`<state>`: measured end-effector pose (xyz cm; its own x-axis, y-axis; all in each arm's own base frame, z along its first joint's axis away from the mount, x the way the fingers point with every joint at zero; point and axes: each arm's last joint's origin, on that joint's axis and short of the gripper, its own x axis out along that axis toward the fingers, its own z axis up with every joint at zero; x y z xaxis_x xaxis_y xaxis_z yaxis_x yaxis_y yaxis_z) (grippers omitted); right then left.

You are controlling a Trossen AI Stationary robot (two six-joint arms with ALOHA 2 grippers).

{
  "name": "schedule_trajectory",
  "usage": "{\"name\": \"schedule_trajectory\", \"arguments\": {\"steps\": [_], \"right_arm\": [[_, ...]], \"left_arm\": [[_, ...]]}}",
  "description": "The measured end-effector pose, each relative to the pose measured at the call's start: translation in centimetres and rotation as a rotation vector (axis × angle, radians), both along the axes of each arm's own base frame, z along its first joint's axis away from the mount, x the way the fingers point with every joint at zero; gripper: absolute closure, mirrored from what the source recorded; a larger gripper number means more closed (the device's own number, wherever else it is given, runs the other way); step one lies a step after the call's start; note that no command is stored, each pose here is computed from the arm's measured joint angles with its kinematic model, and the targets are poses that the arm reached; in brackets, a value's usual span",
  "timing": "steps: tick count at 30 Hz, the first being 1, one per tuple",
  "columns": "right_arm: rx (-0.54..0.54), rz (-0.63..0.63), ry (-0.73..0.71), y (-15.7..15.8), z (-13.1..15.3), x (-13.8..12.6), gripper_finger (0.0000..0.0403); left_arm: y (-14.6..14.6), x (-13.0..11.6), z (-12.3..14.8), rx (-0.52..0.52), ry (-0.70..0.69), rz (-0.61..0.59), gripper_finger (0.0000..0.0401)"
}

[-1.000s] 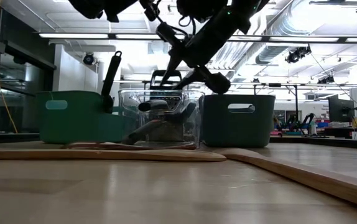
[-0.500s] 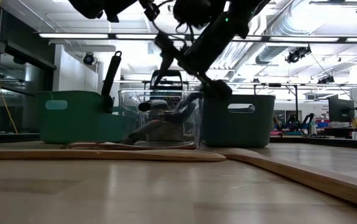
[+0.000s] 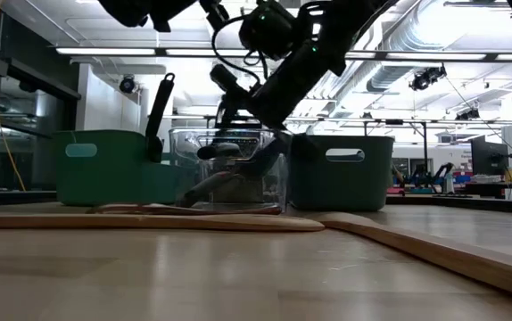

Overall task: Pick & Place Kitchen Items
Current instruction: Put the slotted spatula into the transparent bin

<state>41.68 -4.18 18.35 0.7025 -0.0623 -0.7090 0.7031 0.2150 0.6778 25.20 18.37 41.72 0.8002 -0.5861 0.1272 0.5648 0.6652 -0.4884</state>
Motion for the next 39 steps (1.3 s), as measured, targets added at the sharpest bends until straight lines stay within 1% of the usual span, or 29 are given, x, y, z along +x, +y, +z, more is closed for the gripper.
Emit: {"name": "schedule_trajectory", "arguments": {"steps": [4,9,11,19,25,33,39], "right_arm": [[-0.020,-0.022,-0.011,-0.3,0.2,0.0,0.0228],[-0.017,-0.022,-0.031,-0.6,0.3,0.1,0.0307],[-0.034,-0.007,-0.042,-0.6,0.4,0.2,0.0334],[-0.075,0.011,-0.061,-0.3,0.6,0.4,0.0337],[-0.139,0.027,-0.072,0.2,0.9,0.5,0.0337],[-0.246,0.019,-0.111,0.0,3.1,-0.1,0.0337],[-0.276,0.024,-0.127,-0.1,3.7,-0.2,0.0337]], "left_arm": [[0.0,0.0,0.0,0.000,0.002,-0.003,0.0229],[0.0,0.0,0.0,0.000,0.002,-0.003,0.0229],[0.0,0.0,0.0,0.000,0.002,-0.003,0.0229],[0.0,0.0,0.0,0.001,0.004,-0.006,0.0229],[0.0,0.0,0.0,0.001,0.004,-0.007,0.0229],[0.0,0.0,0.0,0.000,0.005,-0.007,0.0229],[0.0,0.0,0.0,-0.005,0.009,-0.008,0.0229]]}}
